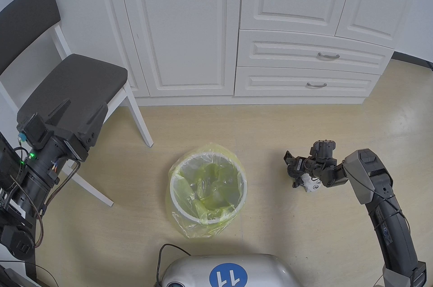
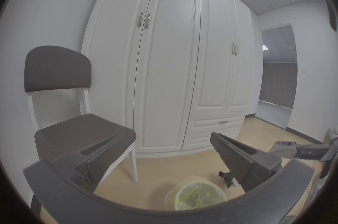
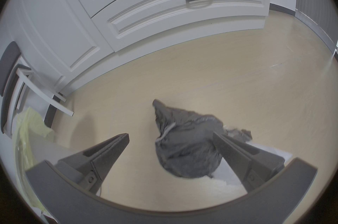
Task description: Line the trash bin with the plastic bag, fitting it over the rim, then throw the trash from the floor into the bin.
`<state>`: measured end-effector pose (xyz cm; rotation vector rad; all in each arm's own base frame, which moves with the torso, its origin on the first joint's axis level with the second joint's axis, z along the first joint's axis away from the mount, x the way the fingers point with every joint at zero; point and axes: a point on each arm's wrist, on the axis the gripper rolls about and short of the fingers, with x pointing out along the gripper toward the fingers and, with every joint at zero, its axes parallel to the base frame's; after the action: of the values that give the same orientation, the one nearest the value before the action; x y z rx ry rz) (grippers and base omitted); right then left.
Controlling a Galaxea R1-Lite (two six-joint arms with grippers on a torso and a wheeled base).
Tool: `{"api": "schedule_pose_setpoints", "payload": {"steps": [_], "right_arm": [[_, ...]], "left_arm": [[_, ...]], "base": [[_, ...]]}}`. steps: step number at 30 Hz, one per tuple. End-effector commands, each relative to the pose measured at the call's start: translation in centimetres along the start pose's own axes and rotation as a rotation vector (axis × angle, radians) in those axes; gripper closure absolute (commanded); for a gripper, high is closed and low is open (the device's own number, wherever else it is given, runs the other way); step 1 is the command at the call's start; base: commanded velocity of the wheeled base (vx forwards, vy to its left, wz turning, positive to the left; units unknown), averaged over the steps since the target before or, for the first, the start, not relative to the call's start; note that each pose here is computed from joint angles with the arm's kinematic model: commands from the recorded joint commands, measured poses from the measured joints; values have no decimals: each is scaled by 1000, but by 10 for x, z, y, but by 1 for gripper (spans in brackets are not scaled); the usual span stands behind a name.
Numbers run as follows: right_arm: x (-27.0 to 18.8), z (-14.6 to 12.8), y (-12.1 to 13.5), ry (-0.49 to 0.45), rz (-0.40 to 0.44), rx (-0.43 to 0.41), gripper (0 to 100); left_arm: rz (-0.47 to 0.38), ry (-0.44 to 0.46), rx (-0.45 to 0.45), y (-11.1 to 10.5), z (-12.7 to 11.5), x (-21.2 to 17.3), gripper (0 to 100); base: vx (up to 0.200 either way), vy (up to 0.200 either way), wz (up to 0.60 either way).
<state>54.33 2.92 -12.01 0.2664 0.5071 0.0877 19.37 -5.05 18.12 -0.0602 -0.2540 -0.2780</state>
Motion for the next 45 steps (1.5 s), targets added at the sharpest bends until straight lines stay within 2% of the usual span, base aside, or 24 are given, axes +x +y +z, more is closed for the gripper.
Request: {"api": "schedule_pose_setpoints", "payload": {"steps": [1,5,9,13,24,25,29,32,35,38,45], "right_arm": [[0,0,-4,0,-4,2,0],[0,-3,-13,25,-15,-10,0],[0,-16,-25,110,-54,-113,0],[-1,-20,-28,163,-70,-109,0],[-1,-22,-22,171,-72,-118,0],[-1,-22,-22,171,-72,-118,100],[-1,-22,-21,174,-84,-122,100],[-2,-22,-22,182,-123,-127,100],[-2,-18,-21,168,-151,-181,100],[-7,0,-16,135,-146,-201,100],[-44,35,-2,153,-111,-199,100]], "left_arm": [[7,70,6,2,-16,2,0],[5,53,8,1,-12,-2,0],[-1,51,8,0,-11,-5,0],[-3,38,8,0,-8,-7,0],[-5,14,7,-1,-2,-8,0],[-5,14,7,-1,-2,-8,0],[-16,-18,4,-3,5,-14,0],[-18,-35,4,-4,9,-16,0],[-18,-41,7,-4,11,-16,0],[-18,-30,7,-4,8,-15,0],[-19,-32,8,-4,9,-16,0]], "base": [[0,0,0],[0,0,0],[0,0,0],[0,0,0],[0,0,0],[0,0,0],[0,0,0],[0,0,0],[0,0,0],[0,0,0],[0,0,0]]}}
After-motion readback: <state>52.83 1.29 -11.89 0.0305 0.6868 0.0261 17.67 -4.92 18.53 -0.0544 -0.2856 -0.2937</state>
